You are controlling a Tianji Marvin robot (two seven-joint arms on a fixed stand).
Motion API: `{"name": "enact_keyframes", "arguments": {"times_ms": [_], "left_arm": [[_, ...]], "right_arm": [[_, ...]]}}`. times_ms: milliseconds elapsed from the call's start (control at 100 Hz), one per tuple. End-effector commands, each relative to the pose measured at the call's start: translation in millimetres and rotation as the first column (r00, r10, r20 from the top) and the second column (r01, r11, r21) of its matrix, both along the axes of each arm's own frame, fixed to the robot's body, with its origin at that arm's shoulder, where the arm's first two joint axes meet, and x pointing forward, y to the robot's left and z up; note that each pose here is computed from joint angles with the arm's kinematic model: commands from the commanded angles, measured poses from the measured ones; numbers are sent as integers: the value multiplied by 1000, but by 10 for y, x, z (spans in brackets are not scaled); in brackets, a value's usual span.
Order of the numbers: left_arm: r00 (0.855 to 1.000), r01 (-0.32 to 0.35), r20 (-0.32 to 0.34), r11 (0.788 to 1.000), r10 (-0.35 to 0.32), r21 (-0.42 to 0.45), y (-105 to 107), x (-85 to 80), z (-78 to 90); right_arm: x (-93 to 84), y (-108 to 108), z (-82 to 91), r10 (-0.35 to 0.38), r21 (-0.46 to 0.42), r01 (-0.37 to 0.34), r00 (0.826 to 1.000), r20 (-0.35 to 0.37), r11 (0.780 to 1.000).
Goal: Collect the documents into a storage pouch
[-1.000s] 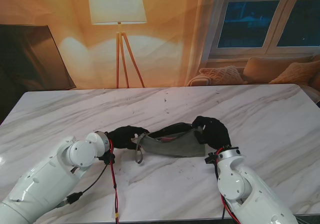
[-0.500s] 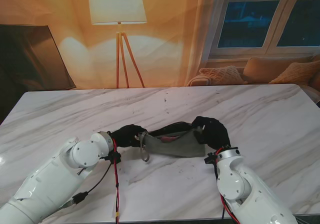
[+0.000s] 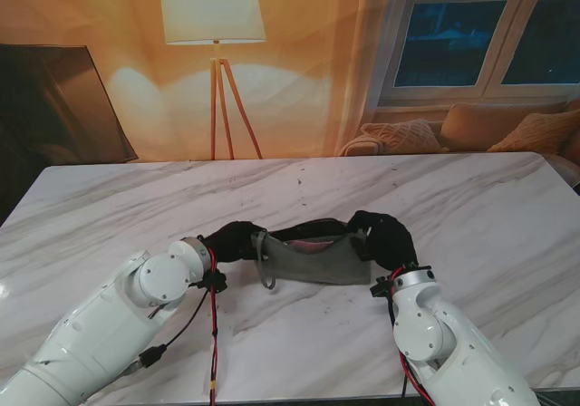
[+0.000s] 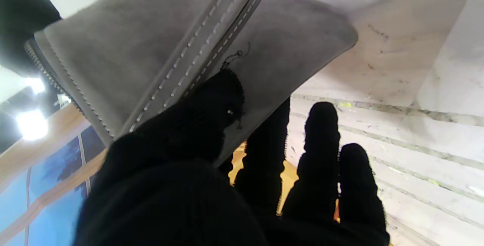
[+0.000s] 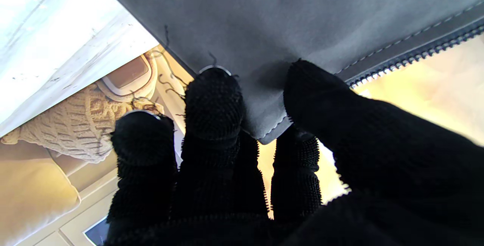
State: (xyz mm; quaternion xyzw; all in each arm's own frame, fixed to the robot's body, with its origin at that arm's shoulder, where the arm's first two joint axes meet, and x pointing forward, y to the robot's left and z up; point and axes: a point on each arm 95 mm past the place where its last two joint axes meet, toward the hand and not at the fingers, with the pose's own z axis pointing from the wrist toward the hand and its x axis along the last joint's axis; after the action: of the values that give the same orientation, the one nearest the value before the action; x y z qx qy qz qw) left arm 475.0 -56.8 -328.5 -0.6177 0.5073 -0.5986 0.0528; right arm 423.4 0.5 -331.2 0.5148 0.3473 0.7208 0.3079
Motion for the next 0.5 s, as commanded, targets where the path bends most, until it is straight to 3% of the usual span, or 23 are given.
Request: {"name": "enact_keyframes", "arguments": {"times_ms": [0,490], "left_arm": [[1000,-14,-5,999,14,-30,-81,-5,-19],[985,-166,40,982,170,-88,-62,37,-71]], "right_arm": [[-6,16,4,8,-7,-8,1000,-11,1000],[2,-191,202,-22,-43,24,999,27,999]]}}
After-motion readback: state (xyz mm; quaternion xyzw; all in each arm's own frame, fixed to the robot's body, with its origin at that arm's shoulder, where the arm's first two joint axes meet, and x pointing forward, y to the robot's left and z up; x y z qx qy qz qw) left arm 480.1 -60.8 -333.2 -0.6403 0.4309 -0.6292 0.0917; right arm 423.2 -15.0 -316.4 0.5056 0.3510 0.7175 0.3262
